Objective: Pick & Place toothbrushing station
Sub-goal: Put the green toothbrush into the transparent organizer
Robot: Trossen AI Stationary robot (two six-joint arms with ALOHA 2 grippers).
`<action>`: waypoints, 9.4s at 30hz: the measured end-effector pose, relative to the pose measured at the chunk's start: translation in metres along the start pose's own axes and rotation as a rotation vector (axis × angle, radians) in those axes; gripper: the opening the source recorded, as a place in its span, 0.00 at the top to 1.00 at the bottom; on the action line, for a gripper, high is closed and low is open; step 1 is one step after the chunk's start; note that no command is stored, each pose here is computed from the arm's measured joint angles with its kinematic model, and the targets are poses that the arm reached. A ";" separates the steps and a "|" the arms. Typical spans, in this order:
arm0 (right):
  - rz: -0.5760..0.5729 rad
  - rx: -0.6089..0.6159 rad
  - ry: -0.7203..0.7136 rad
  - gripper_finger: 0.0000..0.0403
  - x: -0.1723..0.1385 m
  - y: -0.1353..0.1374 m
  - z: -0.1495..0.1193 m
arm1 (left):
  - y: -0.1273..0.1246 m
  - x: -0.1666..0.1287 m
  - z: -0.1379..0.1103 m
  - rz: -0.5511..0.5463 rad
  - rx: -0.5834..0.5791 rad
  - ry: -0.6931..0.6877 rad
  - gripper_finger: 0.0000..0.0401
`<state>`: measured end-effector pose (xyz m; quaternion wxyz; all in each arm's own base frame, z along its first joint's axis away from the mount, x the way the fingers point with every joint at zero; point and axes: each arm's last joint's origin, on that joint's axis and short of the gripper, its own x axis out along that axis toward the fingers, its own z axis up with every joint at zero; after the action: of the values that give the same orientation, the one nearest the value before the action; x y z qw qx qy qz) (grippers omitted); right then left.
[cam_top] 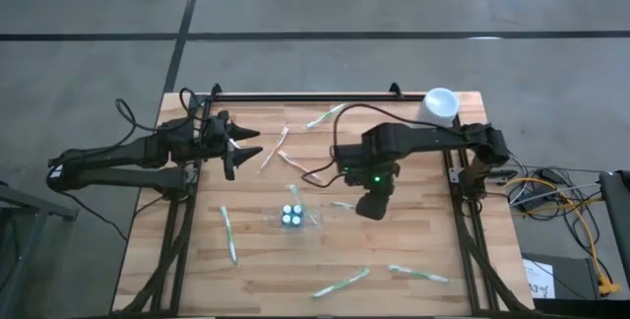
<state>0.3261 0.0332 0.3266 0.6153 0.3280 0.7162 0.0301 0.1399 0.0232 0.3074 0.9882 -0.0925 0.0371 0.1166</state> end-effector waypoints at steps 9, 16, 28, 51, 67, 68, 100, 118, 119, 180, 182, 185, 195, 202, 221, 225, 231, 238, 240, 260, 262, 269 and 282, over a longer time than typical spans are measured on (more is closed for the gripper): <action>-0.002 -0.060 0.004 0.92 0.006 0.009 0.021 | 0.000 0.000 0.000 -0.001 0.000 0.000 0.40; 0.009 -0.075 0.024 0.92 0.013 0.011 0.025 | 0.000 0.000 0.000 -0.001 0.000 0.000 0.40; -0.010 -0.085 0.061 0.92 0.034 0.007 0.042 | 0.000 0.000 0.000 -0.004 0.000 0.001 0.40; -0.048 -0.101 0.013 0.87 0.036 0.007 0.047 | 0.000 0.000 0.000 0.000 0.000 0.000 0.40; -0.042 -0.112 0.001 0.87 0.034 0.008 0.048 | 0.000 0.000 0.000 0.000 0.000 0.001 0.40; -0.042 -0.112 0.000 0.87 0.034 0.008 0.048 | 0.000 0.000 0.000 -0.001 0.000 0.000 0.40; -0.362 -0.143 -0.459 0.88 0.005 0.014 -0.017 | 0.000 0.000 0.000 -0.004 0.000 0.001 0.40; -0.111 -0.145 -0.792 0.92 0.038 -0.033 -0.057 | 0.000 0.000 0.000 0.000 0.000 0.001 0.40; -0.097 -0.141 -0.804 0.92 0.041 -0.036 -0.058 | 0.000 0.000 0.000 0.000 0.000 0.000 0.40; -0.067 -0.384 -0.948 0.93 0.060 -0.026 -0.033 | -0.011 0.043 0.029 -0.010 0.026 0.357 0.40; -0.070 -0.378 -0.948 0.93 0.059 -0.027 -0.032 | -0.013 0.057 0.032 -0.025 0.053 0.426 0.40; -0.066 -0.378 -0.959 0.93 0.055 -0.026 -0.032 | -0.018 0.073 0.049 -0.047 0.107 0.443 0.40; -0.071 -0.386 -0.957 0.93 0.054 -0.026 -0.032 | -0.029 0.100 0.094 -0.075 0.245 0.591 0.40; -0.111 -0.358 -0.999 0.93 0.052 -0.027 -0.030 | -0.036 0.127 0.107 -0.154 0.258 0.584 0.40; -0.203 -0.317 -0.973 0.93 0.024 -0.019 -0.039 | -0.031 0.145 0.068 -0.148 0.239 0.908 0.40; -0.209 -0.344 -0.988 0.93 0.019 -0.016 -0.040 | -0.031 0.144 0.068 -0.148 0.239 0.906 0.40; -0.212 -0.350 -1.016 0.93 0.012 -0.013 -0.040 | -0.031 0.145 0.068 -0.149 0.239 0.905 0.40; -0.211 -0.349 -1.018 0.93 0.011 -0.013 -0.039 | -0.031 0.145 0.069 -0.149 0.239 0.896 0.40; -0.208 -0.349 -1.023 0.93 0.011 -0.012 -0.039 | -0.031 0.146 0.070 -0.150 0.240 0.887 0.40; -0.211 -0.353 -1.021 0.93 0.011 -0.012 -0.039 | -0.030 0.151 0.059 -0.145 0.226 0.882 0.44; -0.211 -0.353 -1.021 0.93 0.012 -0.012 -0.039 | -0.029 0.151 0.055 -0.138 0.212 0.899 0.47; -0.211 -0.353 -1.021 0.93 0.011 -0.012 -0.039 | -0.028 0.151 0.051 -0.131 0.196 0.913 0.59; -0.210 -0.353 -1.020 0.93 0.012 -0.012 -0.039 | -0.031 0.158 0.056 -0.180 0.211 0.813 0.68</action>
<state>0.2853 0.0434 0.3204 0.9298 0.1195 0.3401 -0.0749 0.3035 0.0401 0.3531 0.9034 -0.0321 0.4270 -0.0207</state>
